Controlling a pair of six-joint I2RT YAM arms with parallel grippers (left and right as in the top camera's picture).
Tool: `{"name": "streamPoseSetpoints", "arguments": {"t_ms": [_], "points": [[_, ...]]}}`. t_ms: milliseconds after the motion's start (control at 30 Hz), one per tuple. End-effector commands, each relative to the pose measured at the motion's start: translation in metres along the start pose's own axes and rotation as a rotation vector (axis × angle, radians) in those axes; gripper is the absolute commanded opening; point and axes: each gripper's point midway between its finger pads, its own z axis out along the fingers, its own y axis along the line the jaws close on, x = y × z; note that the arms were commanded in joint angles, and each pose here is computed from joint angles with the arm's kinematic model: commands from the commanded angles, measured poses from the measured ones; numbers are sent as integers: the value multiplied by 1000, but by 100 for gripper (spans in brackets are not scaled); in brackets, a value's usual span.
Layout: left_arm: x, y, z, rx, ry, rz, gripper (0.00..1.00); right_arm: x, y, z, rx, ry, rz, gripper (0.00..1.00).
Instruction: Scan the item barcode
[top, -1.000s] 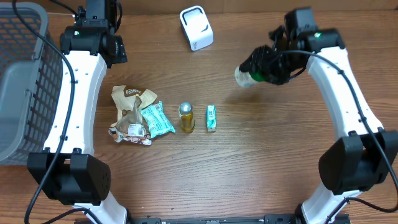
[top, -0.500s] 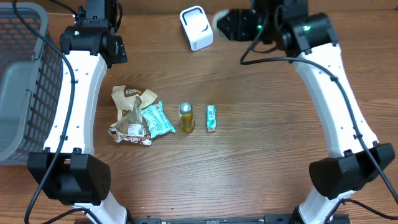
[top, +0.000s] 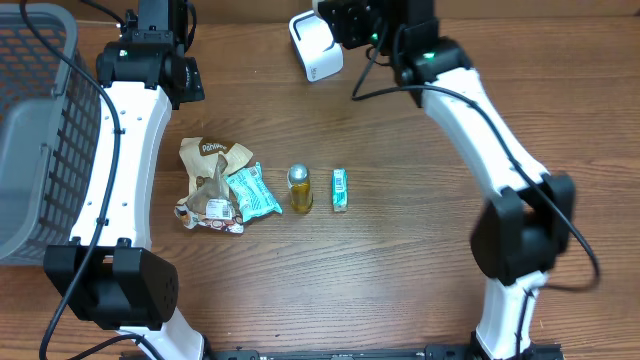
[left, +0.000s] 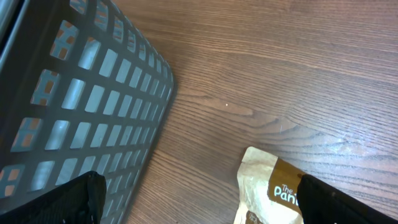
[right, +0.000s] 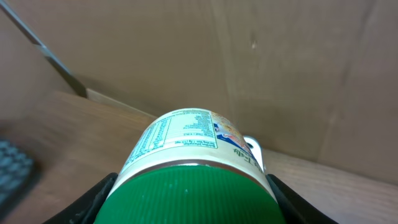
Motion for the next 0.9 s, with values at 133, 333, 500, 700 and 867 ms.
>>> {"name": "streamPoseSetpoints", "arguments": {"t_ms": [133, 333, 500, 700, 867], "points": [[-8, 6, -11, -4, -34, -8, 100, 44, -24, 66, -3, -71, -44, 6], [-8, 6, -11, -4, -34, -7, 100, 48, -29, 87, -18, -169, -65, 4], [-8, 6, -11, -4, -34, -8, 99, 52, -31, 94, -23, -203, -73, 5], [-8, 6, -11, -4, -34, -7, 100, 64, -36, 105, -29, -231, -78, 5], [-8, 6, -11, -4, -34, -8, 100, 68, -37, 108, -31, -243, -75, 4]]}}
